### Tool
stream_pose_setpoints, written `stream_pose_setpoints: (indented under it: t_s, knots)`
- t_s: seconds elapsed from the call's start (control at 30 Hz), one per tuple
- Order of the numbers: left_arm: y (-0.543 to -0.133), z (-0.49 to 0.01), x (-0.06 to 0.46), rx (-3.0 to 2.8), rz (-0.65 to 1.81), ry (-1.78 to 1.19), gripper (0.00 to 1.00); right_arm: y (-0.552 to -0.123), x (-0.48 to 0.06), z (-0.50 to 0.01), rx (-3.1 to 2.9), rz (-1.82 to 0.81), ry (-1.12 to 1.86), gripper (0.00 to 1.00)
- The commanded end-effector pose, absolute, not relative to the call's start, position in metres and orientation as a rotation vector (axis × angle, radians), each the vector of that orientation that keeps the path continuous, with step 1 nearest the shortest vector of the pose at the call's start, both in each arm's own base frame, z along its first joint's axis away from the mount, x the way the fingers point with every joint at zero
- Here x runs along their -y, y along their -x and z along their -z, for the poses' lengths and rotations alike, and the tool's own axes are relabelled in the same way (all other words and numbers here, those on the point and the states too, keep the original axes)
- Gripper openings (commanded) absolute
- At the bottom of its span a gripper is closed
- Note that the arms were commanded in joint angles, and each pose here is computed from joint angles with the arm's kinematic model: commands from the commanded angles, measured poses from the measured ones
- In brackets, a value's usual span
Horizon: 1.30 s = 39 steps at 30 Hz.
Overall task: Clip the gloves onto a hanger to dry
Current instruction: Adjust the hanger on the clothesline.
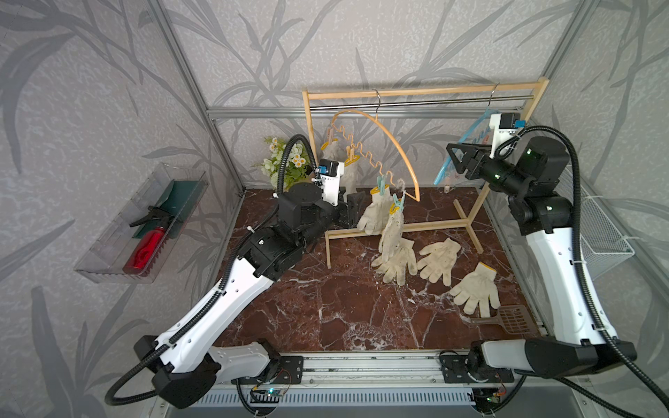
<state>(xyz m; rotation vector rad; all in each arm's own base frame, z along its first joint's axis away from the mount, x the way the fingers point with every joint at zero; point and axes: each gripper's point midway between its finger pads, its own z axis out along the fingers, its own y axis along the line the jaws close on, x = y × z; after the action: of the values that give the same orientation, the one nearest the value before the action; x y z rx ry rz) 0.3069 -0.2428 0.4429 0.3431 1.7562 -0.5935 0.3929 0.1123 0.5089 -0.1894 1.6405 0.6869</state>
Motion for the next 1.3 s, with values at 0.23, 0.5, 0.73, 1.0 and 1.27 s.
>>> stream_pose_setpoints:
  t_s: [0.23, 0.5, 0.73, 1.0, 1.27]
  knots:
    - [-0.303, -0.477, 0.257, -1.668, 0.674, -0.387, 0.56, -0.398, -0.145, -0.526, -1.580, -0.729, 0.270, 0.56]
    - [-0.303, -0.506, 0.291, -1.595, 0.803, -0.472, 0.54, -0.400, -0.137, -0.523, -1.601, -0.632, 0.228, 0.65]
    - [-0.305, -0.519, 0.325, -1.547, 0.850, -0.558, 0.53, -0.406, -0.086, -0.510, -1.679, -0.438, 0.034, 0.70]
    - [-0.302, -0.529, 0.375, -1.486, 0.869, -0.690, 0.46, -0.403, -0.085, -0.518, -1.631, -0.543, 0.060, 0.59]
    - [-0.315, -0.512, 0.421, -1.518, 0.844, -0.768, 0.44, -0.405, -0.095, -0.518, -1.628, -0.603, 0.096, 0.48]
